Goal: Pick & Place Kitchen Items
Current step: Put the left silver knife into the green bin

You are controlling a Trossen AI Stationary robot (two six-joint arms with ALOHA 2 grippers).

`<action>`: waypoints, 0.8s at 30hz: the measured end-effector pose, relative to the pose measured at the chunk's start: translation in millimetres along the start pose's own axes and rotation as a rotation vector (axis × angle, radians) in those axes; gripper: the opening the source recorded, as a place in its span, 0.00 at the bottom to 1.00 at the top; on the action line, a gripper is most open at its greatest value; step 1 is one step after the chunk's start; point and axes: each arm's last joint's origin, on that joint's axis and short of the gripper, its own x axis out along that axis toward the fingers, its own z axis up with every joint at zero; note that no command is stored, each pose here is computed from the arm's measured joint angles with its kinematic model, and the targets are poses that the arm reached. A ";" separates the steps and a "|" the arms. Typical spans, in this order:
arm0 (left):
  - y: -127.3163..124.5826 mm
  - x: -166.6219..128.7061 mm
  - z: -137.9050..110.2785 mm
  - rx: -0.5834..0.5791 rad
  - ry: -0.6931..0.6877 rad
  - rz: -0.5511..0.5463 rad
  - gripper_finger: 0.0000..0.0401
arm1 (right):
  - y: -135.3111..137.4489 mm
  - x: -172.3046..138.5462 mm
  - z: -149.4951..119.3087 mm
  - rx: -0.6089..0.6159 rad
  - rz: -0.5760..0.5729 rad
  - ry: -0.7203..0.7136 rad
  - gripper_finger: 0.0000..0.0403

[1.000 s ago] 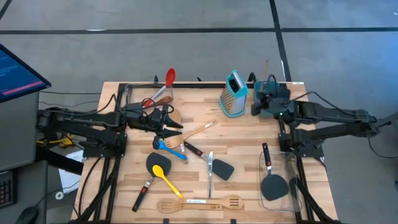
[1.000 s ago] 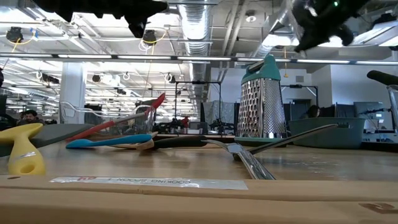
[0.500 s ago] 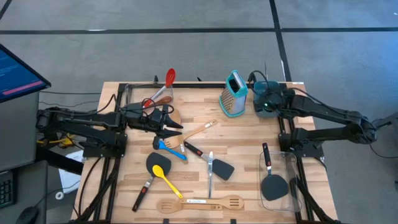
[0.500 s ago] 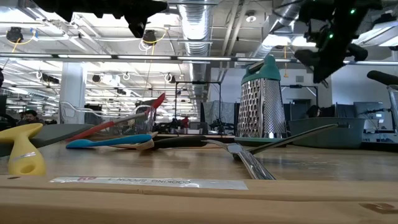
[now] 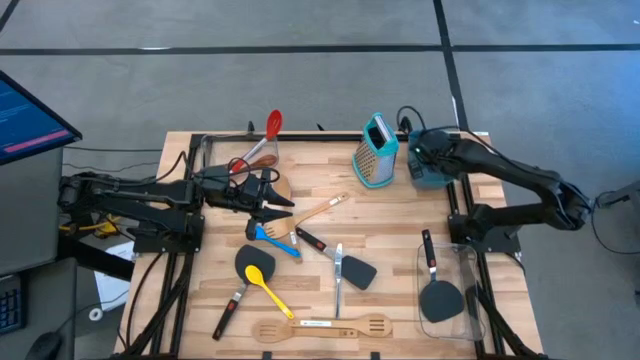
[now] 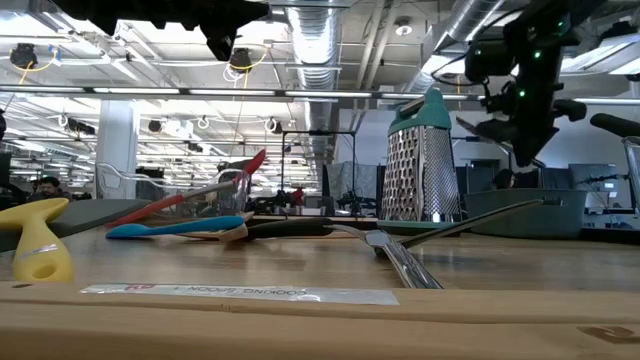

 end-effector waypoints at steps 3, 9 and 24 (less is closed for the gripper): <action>0.0 0.0 0.0 0.000 0.000 0.000 0.26 | 1.0 9.6 2.4 -0.030 -0.019 0.044 0.03; 0.0 0.0 0.0 0.000 0.000 0.000 0.26 | 2.6 33.7 9.2 -0.096 -0.069 0.121 0.03; 0.0 0.0 0.0 0.000 0.000 0.000 0.26 | 5.8 64.5 -0.2 -0.213 -0.092 0.191 0.03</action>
